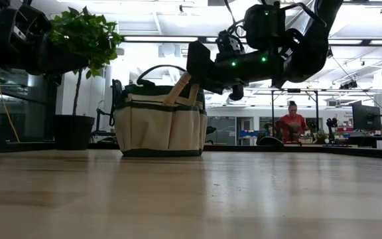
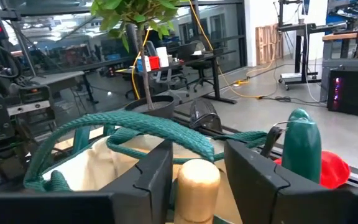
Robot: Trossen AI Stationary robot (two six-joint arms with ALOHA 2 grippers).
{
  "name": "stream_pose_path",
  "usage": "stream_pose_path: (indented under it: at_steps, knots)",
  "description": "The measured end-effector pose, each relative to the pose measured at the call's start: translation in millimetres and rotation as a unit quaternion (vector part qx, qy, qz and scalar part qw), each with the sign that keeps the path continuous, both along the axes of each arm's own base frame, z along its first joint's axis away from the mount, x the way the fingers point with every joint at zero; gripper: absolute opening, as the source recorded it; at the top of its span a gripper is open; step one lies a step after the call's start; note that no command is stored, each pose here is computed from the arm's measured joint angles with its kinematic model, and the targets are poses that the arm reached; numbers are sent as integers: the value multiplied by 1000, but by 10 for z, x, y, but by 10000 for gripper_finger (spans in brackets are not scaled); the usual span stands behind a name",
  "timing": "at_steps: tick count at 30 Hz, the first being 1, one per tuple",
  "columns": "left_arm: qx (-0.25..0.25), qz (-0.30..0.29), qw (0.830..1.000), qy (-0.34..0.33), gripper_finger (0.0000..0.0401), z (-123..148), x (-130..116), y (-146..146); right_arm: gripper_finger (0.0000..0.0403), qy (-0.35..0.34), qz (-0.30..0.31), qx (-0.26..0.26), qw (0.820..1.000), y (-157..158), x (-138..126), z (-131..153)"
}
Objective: Pick & Place Garden tools in Gardening bag
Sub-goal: Put the trowel into the gardening bag
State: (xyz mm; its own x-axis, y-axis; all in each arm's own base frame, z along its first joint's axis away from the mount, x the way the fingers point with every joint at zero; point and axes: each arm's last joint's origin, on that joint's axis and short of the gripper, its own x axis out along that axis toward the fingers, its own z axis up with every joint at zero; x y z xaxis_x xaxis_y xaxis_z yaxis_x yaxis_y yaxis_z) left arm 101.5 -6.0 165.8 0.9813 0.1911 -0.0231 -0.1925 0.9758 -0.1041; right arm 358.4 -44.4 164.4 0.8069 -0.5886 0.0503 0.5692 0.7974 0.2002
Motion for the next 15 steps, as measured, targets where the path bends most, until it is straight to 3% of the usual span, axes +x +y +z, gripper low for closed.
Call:
stream_pose_path:
  at_steps: [10, 15]
  knots:
    - [0, 0, 1000, 0, 3, 0, 0, 0, 142, -9, 3, -9, 1000, 26, -20, 107]
    - [0, 0, 1000, 0, 3, 0, 0, 0, 142, 15, 8, -44, 999, 94, -30, 171]
